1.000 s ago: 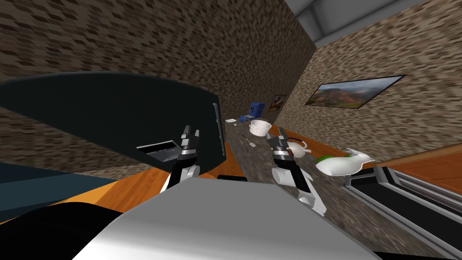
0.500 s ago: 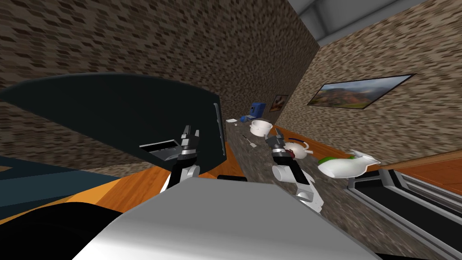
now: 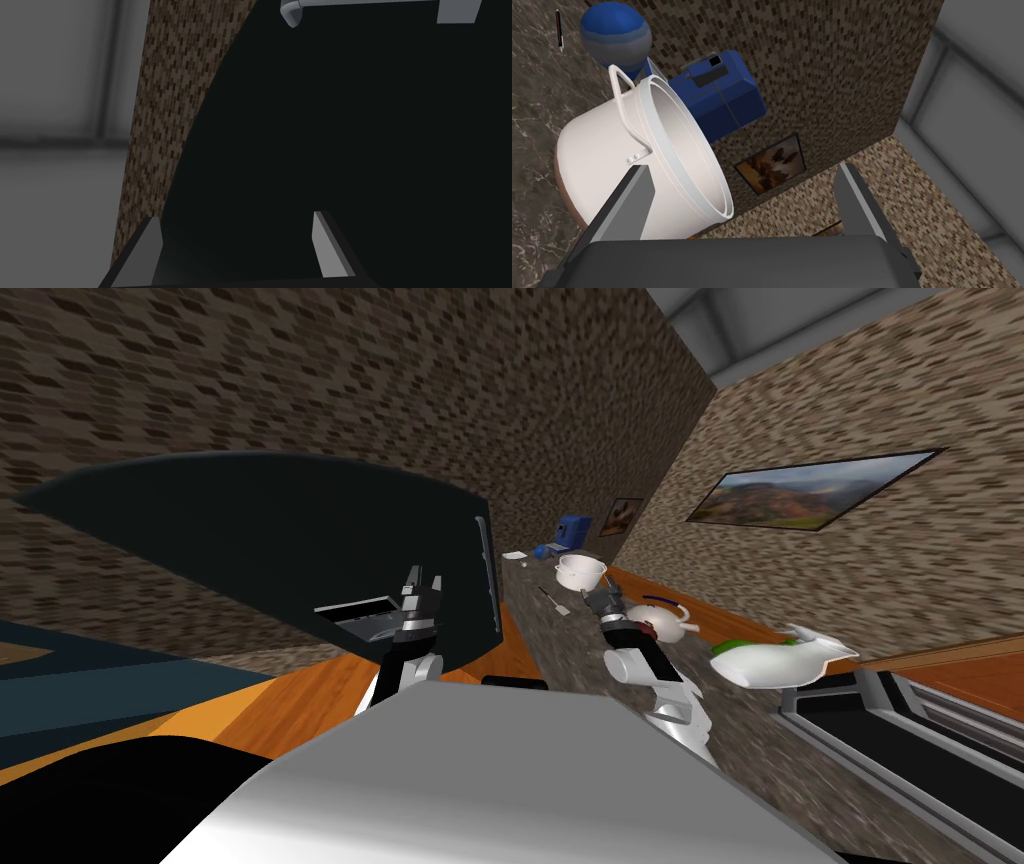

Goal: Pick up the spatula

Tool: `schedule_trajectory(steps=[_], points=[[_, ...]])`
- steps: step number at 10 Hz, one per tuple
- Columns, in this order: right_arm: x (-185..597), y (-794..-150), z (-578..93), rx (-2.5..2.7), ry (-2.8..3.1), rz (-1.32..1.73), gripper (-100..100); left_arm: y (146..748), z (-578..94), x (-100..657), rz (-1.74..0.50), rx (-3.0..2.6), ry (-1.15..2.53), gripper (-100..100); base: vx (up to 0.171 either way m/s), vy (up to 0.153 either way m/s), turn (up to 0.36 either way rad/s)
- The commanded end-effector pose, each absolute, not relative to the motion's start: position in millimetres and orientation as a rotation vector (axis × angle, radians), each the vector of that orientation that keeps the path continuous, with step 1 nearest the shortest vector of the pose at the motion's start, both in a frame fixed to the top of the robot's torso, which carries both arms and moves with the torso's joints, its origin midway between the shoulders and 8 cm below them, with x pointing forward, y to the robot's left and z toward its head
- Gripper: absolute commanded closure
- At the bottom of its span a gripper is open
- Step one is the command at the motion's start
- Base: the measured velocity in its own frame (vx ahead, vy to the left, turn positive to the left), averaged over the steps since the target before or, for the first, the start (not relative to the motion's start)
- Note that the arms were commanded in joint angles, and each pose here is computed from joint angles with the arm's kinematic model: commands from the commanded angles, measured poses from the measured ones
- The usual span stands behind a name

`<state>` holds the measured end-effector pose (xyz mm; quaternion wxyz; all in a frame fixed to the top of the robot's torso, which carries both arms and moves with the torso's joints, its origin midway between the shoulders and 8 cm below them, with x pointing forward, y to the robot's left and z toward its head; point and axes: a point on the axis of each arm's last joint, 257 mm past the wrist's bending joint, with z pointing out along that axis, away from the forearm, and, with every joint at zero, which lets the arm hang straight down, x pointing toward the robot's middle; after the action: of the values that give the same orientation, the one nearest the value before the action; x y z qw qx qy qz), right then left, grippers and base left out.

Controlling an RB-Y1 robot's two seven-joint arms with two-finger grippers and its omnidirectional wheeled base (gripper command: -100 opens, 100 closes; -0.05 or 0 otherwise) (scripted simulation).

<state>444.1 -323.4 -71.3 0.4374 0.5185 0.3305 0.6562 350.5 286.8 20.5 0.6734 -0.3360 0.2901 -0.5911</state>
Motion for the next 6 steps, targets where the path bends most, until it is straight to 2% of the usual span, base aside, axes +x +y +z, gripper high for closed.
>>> schedule_trajectory(steps=[1,6], points=[[453.4,-325.9,-86.3,1.381,0.824,1.659,-100,286.8,20.5,350.5,-1.331,-0.756,0.653,0,0.006,-0.003,0.037],[469.1,-328.3,-122.5,1.585,0.850,1.672,-100,286.8,20.5,350.5,-1.331,-0.756,0.653,0,0.011,0.000,0.029]])
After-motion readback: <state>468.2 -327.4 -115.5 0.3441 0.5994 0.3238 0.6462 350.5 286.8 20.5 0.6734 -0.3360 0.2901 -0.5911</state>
